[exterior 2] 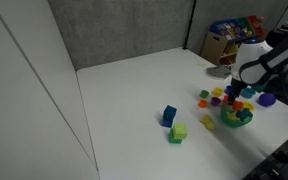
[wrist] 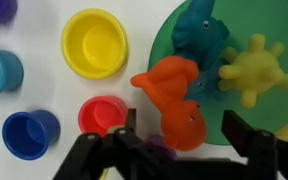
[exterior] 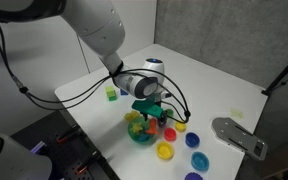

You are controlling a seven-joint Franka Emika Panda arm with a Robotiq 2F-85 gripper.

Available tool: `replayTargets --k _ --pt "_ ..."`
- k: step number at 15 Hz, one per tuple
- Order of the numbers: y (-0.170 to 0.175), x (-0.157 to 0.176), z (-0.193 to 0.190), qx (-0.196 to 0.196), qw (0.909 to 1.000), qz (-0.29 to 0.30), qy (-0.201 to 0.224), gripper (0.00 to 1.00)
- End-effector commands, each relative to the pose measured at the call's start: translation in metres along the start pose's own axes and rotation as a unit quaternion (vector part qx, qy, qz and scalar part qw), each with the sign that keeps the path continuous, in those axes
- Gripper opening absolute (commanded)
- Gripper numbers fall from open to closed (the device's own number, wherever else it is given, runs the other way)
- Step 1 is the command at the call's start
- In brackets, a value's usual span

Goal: Remove the orange toy from the green bowl and put it on the table.

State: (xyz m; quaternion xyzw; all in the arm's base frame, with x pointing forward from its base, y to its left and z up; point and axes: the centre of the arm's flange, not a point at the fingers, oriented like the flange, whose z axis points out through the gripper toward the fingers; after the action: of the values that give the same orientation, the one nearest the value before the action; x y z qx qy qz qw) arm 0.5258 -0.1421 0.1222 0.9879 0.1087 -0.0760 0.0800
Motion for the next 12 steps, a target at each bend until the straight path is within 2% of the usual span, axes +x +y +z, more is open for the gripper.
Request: replayTargets --k 1,6,7,8,10,12 --pt "0.004 0.009 -0.001 -0.014 0.9998 0.006 -0.012 0.56" --pt "-0.001 0.017 -0.031 -0.004 0.9996 0.019 -0.023 0.17" --pt "-0.003 0.02 -0.039 -0.003 0.9995 0.019 -0.024 0.12" --pt "-0.006 0.023 -0.05 0.0 0.9995 0.017 -0.025 0.08" --pt "-0.014 0.029 -0.076 0.004 0.9996 0.011 -0.026 0.07" --pt "-0.023 0.037 -0.103 0.012 0.9997 0.007 -0.02 0.09"
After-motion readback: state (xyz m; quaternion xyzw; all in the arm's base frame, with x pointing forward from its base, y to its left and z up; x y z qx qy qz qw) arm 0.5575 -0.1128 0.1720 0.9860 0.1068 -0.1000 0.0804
